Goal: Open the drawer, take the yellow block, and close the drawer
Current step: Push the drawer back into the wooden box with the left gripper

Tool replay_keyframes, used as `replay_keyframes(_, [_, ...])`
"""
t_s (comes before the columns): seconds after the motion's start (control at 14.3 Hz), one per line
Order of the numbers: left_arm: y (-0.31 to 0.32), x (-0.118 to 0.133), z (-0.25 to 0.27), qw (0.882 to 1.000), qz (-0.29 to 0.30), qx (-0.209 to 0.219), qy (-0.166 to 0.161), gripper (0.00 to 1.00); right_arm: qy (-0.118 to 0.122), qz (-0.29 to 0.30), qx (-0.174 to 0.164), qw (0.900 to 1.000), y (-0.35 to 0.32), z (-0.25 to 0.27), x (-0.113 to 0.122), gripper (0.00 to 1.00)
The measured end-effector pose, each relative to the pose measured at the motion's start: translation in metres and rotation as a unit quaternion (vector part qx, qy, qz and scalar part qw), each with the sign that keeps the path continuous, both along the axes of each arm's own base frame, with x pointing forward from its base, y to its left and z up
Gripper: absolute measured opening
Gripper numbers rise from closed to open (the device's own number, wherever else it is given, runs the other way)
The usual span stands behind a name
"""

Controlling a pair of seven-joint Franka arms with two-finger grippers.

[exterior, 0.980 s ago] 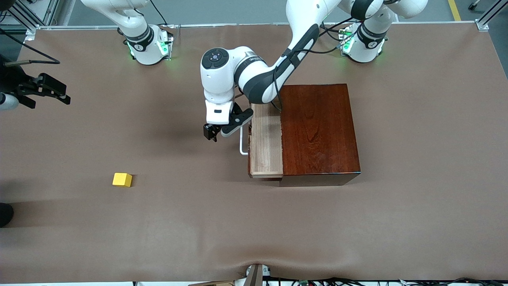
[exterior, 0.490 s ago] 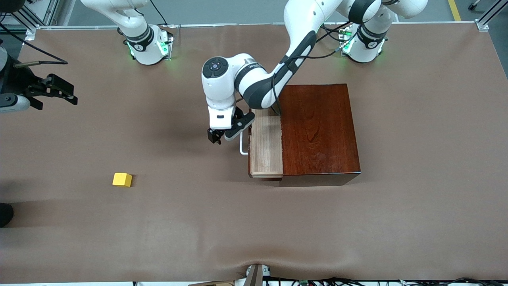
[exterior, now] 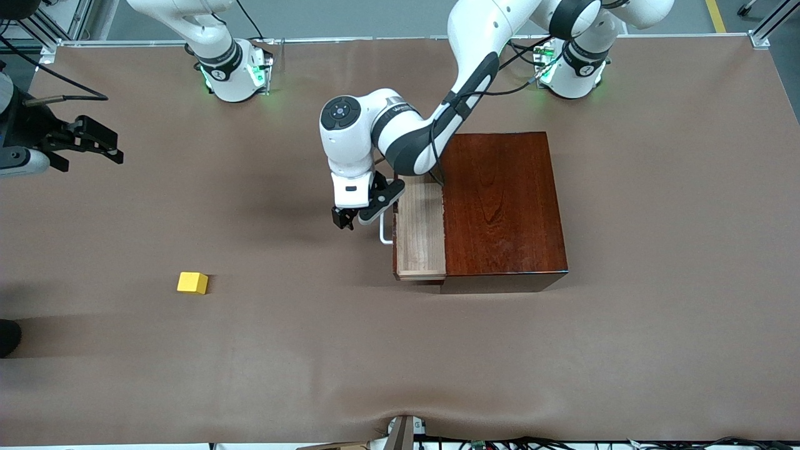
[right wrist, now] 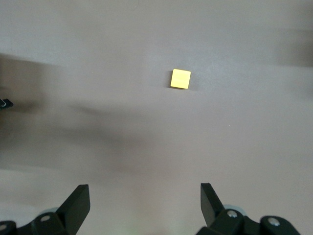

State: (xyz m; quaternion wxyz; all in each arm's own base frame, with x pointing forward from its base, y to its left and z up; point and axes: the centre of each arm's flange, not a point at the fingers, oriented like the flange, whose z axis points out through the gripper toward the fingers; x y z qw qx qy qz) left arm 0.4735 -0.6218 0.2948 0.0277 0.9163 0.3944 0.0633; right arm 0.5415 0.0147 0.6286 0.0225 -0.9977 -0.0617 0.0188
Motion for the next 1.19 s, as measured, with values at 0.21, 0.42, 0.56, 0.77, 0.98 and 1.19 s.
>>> replay_keyframes(0.21, [0.005,0.003,-0.001,1.0,0.005,0.011,0.008,1.0,0.0,0.0,0.0,1.0,0.0,0.0,0.0,1.0])
replay_keyframes(0.42, [0.011,0.005,-0.001,0.999,0.01,0.025,0.017,1.0,0.0,0.0,0.0,1.0,0.0,0.0,0.0,1.0])
replay_keyframes(0.56, [0.015,0.007,-0.002,0.999,0.014,0.033,0.023,1.0,0.0,0.0,0.0,1.0,0.0,0.0,0.0,1.0])
replay_keyframes(0.77, [0.022,0.011,-0.003,0.998,0.02,0.044,0.032,1.0,-0.001,0.001,0.0,1.0,0.001,0.001,0.0,1.0])
replay_keyframes(0.98, [0.027,0.014,-0.004,0.998,0.024,0.051,0.037,1.0,-0.003,0.003,0.0,1.0,0.003,0.003,0.0,1.0])
replay_keyframes(1.19, [0.034,0.018,-0.004,0.996,0.032,0.064,0.045,1.0,0.005,0.003,0.0,1.0,0.003,0.004,-0.002,1.0])
